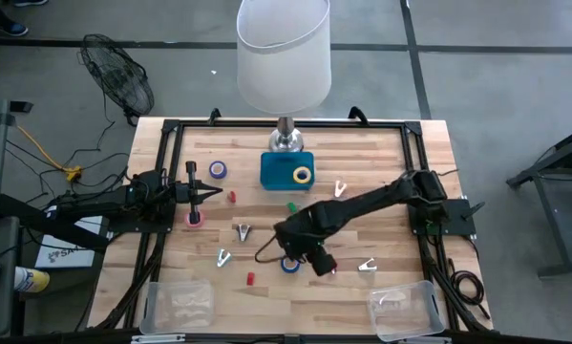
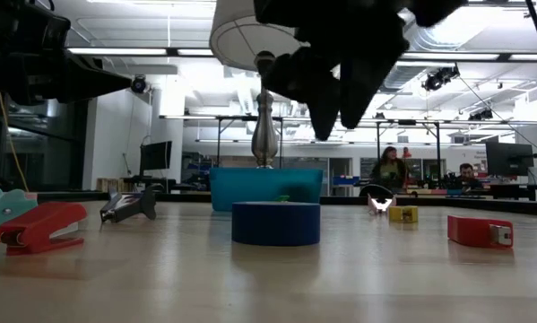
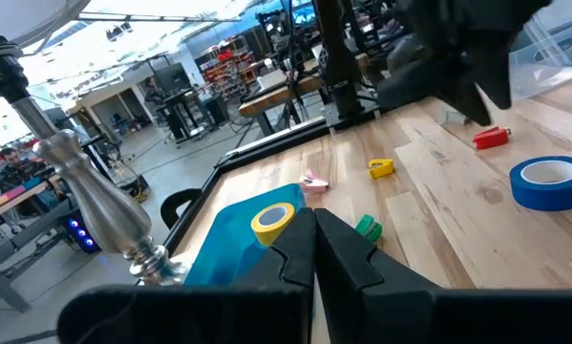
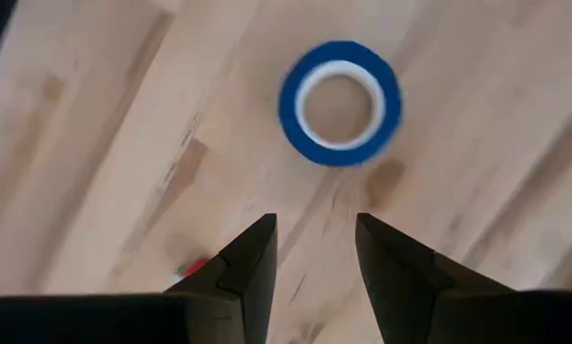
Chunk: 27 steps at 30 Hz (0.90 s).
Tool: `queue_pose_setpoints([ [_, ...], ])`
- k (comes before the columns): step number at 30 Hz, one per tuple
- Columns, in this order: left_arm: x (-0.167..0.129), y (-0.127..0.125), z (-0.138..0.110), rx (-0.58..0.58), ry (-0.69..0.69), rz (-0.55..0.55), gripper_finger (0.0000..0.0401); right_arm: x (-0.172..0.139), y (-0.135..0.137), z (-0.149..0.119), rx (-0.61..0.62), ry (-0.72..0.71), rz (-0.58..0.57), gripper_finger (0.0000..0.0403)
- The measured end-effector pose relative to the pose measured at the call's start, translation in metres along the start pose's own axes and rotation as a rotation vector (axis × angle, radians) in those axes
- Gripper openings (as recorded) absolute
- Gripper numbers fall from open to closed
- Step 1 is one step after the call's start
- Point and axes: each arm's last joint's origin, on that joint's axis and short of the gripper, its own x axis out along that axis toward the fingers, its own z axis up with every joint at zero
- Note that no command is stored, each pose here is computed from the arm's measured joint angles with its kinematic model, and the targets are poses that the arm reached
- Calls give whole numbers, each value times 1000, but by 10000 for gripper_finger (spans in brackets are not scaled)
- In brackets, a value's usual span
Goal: Pick and place Stapler, Stapler remover, tape
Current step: Put the bottom blue tape into the blue bin
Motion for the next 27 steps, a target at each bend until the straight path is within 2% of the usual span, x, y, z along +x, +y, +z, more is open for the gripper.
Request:
queue_pose_setpoints([
  [5, 0, 0, 0, 0, 0, 0, 1, 16, 10, 1, -132, -44, 0, 136],
  [10, 0, 0, 0, 0, 0, 0, 1, 31, 17, 4, -194, -124, -28, 136],
  [17, 0, 0, 0, 0, 0, 0, 1, 39, 23, 8, -229, -158, -111, 136],
  [27, 0, 0, 0, 0, 0, 0, 1, 65, 17, 8, -215, -132, -116, 136],
])
